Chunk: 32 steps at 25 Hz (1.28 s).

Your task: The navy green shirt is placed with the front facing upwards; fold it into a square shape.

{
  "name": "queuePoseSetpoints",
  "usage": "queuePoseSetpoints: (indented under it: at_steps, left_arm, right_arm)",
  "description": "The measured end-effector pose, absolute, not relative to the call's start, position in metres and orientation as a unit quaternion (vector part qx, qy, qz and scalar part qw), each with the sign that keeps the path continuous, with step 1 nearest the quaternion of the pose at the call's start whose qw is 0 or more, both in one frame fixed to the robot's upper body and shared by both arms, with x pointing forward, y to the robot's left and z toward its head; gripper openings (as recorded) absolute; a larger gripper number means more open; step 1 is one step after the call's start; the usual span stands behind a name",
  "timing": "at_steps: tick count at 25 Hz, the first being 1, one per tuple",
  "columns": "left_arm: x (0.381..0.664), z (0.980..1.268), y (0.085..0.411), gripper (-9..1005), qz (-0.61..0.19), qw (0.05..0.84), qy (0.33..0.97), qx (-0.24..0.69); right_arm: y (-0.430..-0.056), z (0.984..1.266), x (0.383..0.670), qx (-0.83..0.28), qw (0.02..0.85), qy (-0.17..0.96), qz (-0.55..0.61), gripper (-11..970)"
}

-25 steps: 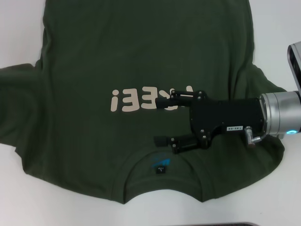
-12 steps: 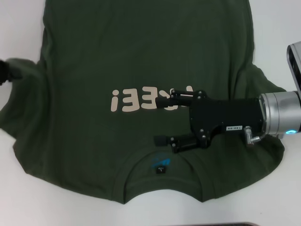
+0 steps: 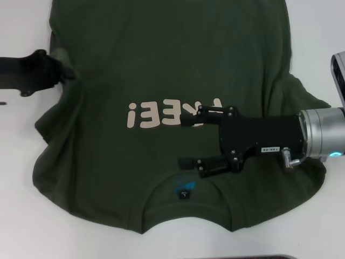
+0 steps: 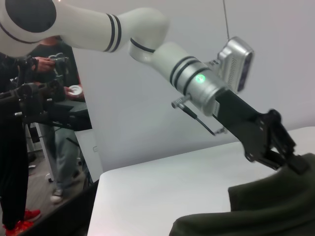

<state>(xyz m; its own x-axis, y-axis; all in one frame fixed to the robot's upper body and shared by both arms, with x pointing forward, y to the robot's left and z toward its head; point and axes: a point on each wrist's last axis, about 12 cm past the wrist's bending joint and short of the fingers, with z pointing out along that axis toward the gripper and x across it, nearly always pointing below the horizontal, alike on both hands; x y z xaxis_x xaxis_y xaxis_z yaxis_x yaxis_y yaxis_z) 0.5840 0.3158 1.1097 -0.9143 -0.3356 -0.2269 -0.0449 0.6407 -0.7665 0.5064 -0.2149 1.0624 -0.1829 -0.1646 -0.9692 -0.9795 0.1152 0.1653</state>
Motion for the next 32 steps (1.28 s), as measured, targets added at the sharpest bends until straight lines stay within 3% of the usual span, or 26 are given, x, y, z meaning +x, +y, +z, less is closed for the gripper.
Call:
queuePoseSetpoints:
  at_steps: [7,14,21,27,29,32]
  left_arm:
    - [0.588,1.106,0.293,184,-0.433,0.175,0.878,-0.101]
    - [0.591,1.085,0.275,197,-0.434,0.188,0.873,-0.12]
    - [0.588,1.08,0.282,210,-0.436,0.205,0.866,-0.135]
    - [0.588,1.092,0.278,221,-0.466,0.197,0.855,-0.114]
    - [0.589,1.1,0.281,471,-0.474,0.199,0.851,-0.103]
    - [0.587,1.108,0.296,587,-0.473,0.203,0.852,-0.096]
  right_arm:
    - [-0.218,1.06,0.504,-0.466,0.432,0.613,0.47,899]
    - [-0.221,1.057,0.5,-0.46,0.433,0.617,0.47,898]
    - [-0.223,1.056,0.501,-0.452,0.436,0.623,0.466,897]
    - [-0.223,1.055,0.502,-0.448,0.439,0.628,0.461,897]
    - [-0.224,1.055,0.503,-0.446,0.44,0.629,0.459,896]
    - [-0.224,1.055,0.503,-0.445,0.441,0.63,0.458,896]
